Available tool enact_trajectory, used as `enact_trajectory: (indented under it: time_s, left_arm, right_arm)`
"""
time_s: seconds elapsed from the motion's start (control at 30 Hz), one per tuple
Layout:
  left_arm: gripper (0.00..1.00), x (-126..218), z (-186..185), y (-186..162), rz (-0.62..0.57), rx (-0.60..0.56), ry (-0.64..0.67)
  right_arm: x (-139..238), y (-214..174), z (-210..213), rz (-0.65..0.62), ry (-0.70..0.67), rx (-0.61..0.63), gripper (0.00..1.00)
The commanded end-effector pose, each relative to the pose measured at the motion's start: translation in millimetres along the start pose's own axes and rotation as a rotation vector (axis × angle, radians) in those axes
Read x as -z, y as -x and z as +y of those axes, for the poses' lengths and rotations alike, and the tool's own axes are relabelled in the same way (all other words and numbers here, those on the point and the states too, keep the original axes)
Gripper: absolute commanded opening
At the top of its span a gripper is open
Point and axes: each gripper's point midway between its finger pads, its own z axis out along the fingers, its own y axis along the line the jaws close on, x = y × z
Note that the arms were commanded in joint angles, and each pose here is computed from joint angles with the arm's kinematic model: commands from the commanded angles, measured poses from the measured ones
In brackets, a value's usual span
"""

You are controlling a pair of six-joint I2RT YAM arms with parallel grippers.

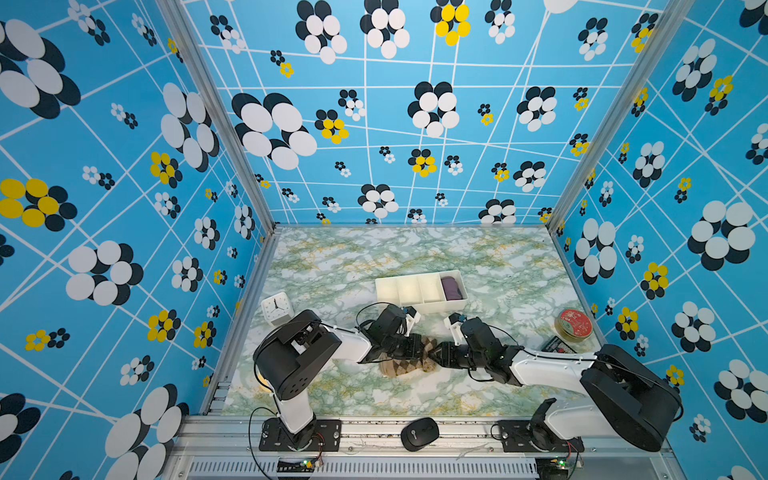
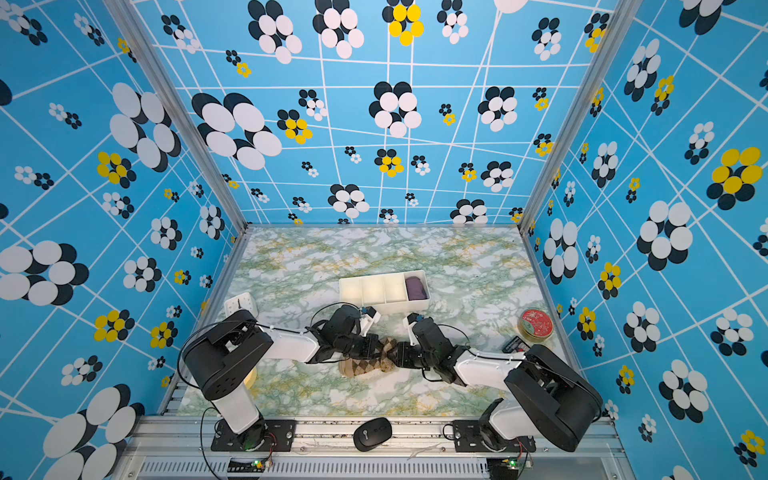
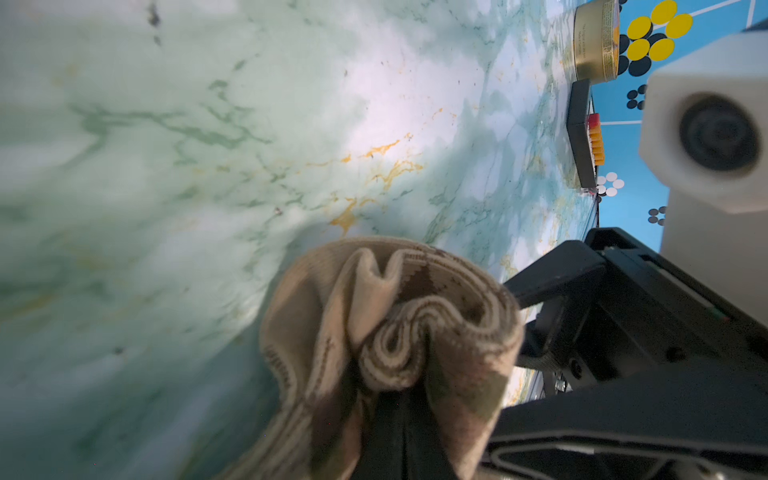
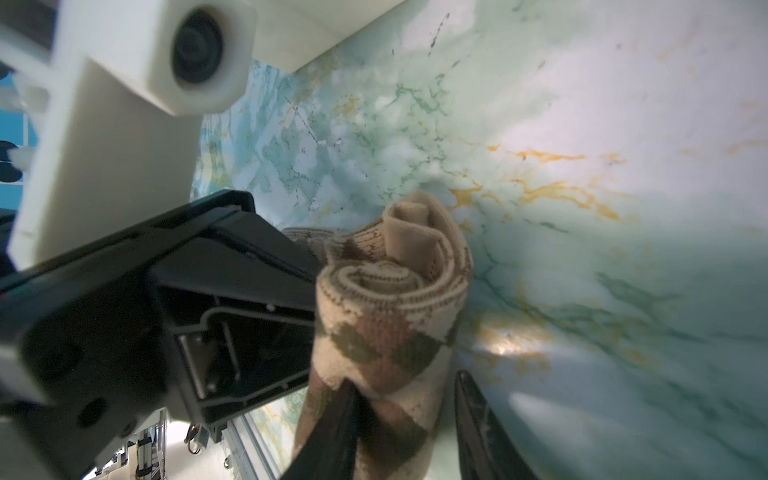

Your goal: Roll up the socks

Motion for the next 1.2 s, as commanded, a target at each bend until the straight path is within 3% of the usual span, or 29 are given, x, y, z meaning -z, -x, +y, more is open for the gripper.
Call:
enact_trajectory:
  time_s: [0.0, 0.17, 0.43, 0.73, 1.17]
  left_arm:
    - [0.05, 0, 58, -44, 0.111, 0.121, 0.198]
    - [0.05, 0, 59, -44, 0.110, 0.121, 0.198]
    - [0.05, -1, 59, -44, 0.112, 0.123, 0.194]
    - [0.05, -2, 59, -44, 0.116, 0.126, 0.187]
    - [0.14, 25, 43, -27, 0.094, 0.046, 0.259]
  right_arm:
    - [-9, -8, 0, 0.051, 0.013, -0.013, 0.40]
    - [-15, -10, 0, 0.066, 0.023, -0.021, 0.36]
    - [-17, -8, 0, 0.070, 0.015, -0.017, 0.00]
    - [-12, -1, -1, 0.037, -0.017, 0.012, 0.00]
    - [7, 2, -20, 0.079, -0.213, 0.108, 0.00]
